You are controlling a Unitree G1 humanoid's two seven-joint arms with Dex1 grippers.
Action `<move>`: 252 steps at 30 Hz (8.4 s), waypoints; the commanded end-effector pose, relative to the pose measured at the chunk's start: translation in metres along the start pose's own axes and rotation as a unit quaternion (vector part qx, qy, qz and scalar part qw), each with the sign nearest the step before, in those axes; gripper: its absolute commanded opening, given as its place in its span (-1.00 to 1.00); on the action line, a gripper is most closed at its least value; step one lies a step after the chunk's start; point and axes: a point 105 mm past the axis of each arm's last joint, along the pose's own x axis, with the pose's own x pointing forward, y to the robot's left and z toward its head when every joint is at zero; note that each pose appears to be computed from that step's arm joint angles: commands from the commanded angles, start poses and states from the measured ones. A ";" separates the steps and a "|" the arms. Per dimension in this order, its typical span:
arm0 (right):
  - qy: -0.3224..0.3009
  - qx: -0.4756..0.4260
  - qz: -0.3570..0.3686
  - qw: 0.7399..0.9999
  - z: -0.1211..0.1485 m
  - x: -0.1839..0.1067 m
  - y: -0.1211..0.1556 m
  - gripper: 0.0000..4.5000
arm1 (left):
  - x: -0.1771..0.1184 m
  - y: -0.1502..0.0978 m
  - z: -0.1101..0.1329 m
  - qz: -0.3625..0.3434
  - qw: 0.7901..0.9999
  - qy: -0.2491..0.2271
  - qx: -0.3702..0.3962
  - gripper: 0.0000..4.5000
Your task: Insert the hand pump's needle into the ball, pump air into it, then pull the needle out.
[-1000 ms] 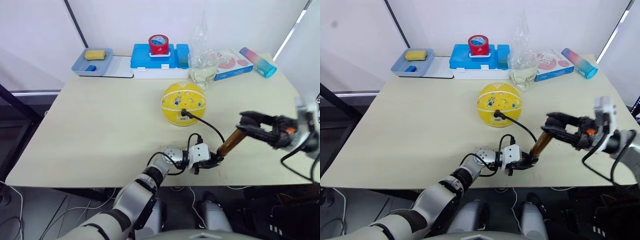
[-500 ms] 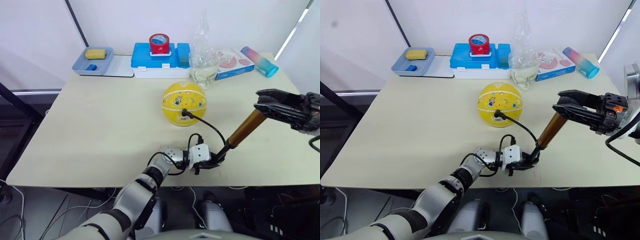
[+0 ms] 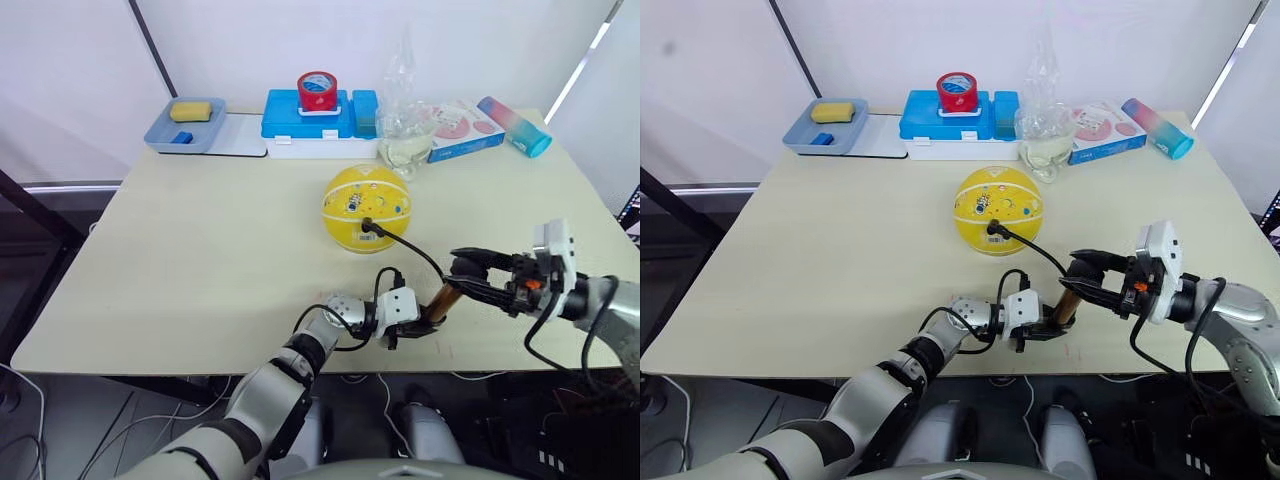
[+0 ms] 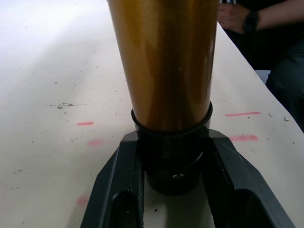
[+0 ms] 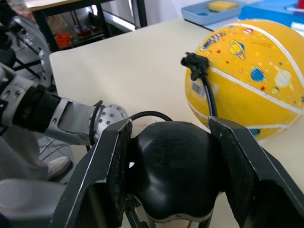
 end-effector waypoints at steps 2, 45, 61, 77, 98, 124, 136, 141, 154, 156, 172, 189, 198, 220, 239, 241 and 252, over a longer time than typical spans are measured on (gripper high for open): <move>-0.010 -0.007 -0.010 1.000 0.020 -0.016 -0.007 -0.09 | -0.004 -0.023 -0.027 -0.036 0.998 0.044 -0.025 -0.49; 0.014 -0.008 -0.024 1.000 -0.005 0.000 -0.006 -0.09 | -0.003 -0.022 -0.025 -0.038 0.998 0.042 -0.022 -0.49; -0.106 -0.048 -0.015 0.993 0.103 -0.041 -0.006 -0.09 | -0.003 -0.023 -0.025 -0.044 0.998 0.045 -0.020 -0.49; -0.068 -0.011 -0.018 0.997 0.094 -0.031 -0.007 -0.09 | -0.001 -0.025 -0.025 -0.046 0.998 0.044 -0.019 -0.49; -0.032 -0.008 -0.021 0.999 0.006 -0.012 -0.003 -0.09 | -0.003 -0.024 -0.026 -0.045 0.998 0.048 -0.018 -0.49; -0.064 -0.013 -0.003 0.998 0.098 -0.041 0.003 -0.09 | -0.002 -0.024 -0.025 -0.047 0.998 0.047 -0.018 -0.49; 0.015 0.002 -0.014 1.000 -0.004 -0.011 -0.005 -0.09 | -0.003 -0.023 -0.026 -0.044 0.998 0.048 -0.018 -0.49; 0.000 -0.004 -0.021 1.000 -0.013 -0.008 -0.007 -0.09 | -0.003 -0.021 -0.026 -0.041 0.998 0.049 -0.018 -0.49; -0.092 -0.021 -0.006 0.996 0.085 -0.043 -0.006 -0.09 | -0.003 -0.023 -0.027 -0.044 0.998 0.049 -0.019 -0.49; -0.107 -0.026 -0.005 0.994 0.103 -0.049 -0.005 -0.09 | -0.003 -0.024 -0.027 -0.045 0.998 0.050 -0.019 -0.49; -0.023 0.001 0.005 1.000 0.058 -0.028 -0.003 -0.09 | -0.003 -0.023 -0.027 -0.045 0.998 0.051 -0.016 -0.49; -0.028 -0.007 -0.003 1.000 0.007 -0.009 -0.005 -0.09 | -0.003 -0.022 -0.026 -0.042 0.998 0.050 -0.017 -0.49; -0.084 -0.013 0.005 0.996 0.082 -0.039 -0.004 -0.09 | -0.002 -0.024 -0.026 -0.045 0.998 0.049 -0.018 -0.49; 0.007 0.026 -0.017 0.999 0.011 -0.004 -0.005 -0.09 | -0.001 -0.022 -0.025 -0.042 0.998 0.049 -0.020 -0.49; -0.080 -0.018 0.004 0.997 0.086 -0.040 -0.002 -0.09 | -0.002 -0.023 -0.026 -0.049 0.997 0.051 -0.022 -0.49; -0.094 -0.024 0.003 0.995 0.103 -0.045 -0.001 -0.09 | -0.002 -0.024 -0.026 -0.050 0.997 0.052 -0.022 -0.49; -0.088 -0.018 0.011 0.996 0.119 -0.043 0.000 -0.09 | -0.004 -0.022 -0.027 -0.050 0.997 0.055 -0.019 -0.49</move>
